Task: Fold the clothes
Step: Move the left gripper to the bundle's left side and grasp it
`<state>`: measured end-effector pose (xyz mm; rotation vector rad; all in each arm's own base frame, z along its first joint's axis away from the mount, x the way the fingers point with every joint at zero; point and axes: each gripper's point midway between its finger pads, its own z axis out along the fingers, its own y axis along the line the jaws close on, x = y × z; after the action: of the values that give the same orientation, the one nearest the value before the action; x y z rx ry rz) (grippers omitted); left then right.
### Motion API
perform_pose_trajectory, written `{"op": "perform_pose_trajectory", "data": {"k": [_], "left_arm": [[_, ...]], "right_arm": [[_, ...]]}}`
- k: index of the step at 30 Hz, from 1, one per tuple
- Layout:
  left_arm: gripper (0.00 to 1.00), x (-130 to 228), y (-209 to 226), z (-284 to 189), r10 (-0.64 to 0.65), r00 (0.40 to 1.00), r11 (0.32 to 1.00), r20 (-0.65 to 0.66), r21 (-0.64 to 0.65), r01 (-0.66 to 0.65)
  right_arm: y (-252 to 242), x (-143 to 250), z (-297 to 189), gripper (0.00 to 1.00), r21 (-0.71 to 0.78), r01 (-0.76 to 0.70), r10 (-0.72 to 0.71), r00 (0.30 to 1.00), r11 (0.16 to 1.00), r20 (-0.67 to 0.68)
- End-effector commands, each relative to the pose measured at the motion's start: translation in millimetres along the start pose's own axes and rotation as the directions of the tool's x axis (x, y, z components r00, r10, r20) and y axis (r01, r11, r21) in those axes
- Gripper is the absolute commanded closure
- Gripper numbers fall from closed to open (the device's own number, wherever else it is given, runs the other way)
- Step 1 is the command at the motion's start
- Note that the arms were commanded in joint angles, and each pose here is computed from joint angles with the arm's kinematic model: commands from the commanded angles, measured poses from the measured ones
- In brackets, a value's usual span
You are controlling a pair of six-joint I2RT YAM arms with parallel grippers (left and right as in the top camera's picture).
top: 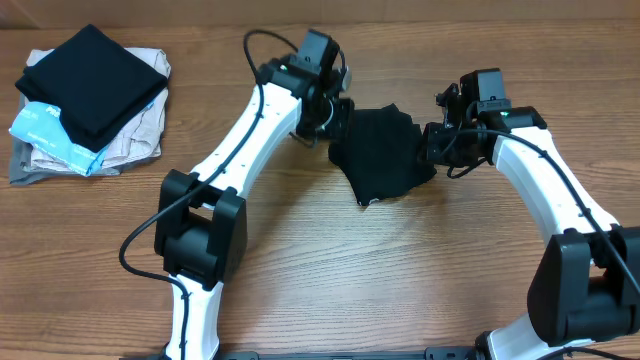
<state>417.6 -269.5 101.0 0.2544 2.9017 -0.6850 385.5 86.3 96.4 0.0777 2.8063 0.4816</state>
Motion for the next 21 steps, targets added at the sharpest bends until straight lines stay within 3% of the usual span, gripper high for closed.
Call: {"op": "perform_pose_trajectory", "data": {"k": [1,5,13,21], "left_arm": [[0.96,27,-10,27,0.01,0.994,0.997,-0.108,0.083,-0.001],[0.96,40,-21,43,0.0,0.989,0.988,-0.146,0.155,0.023],[0.92,71,-16,62,-0.027,0.974,0.989,-0.225,0.136,0.059],[0.94,98,40,86,-0.097,0.968,0.992,-0.232,-0.097,0.077]], "right_arm": [[1,-6,-8,0.68,0.012,0.007,-0.007,1.0,1.0,0.025],[-8,-3,1,0.69,0.041,0.005,-0.006,1.0,0.999,0.026],[-20,10,33,0.69,0.056,-0.015,0.018,0.998,0.998,-0.052],[-24,13,45,0.69,0.062,-0.021,0.026,0.997,0.998,-0.076]]}}
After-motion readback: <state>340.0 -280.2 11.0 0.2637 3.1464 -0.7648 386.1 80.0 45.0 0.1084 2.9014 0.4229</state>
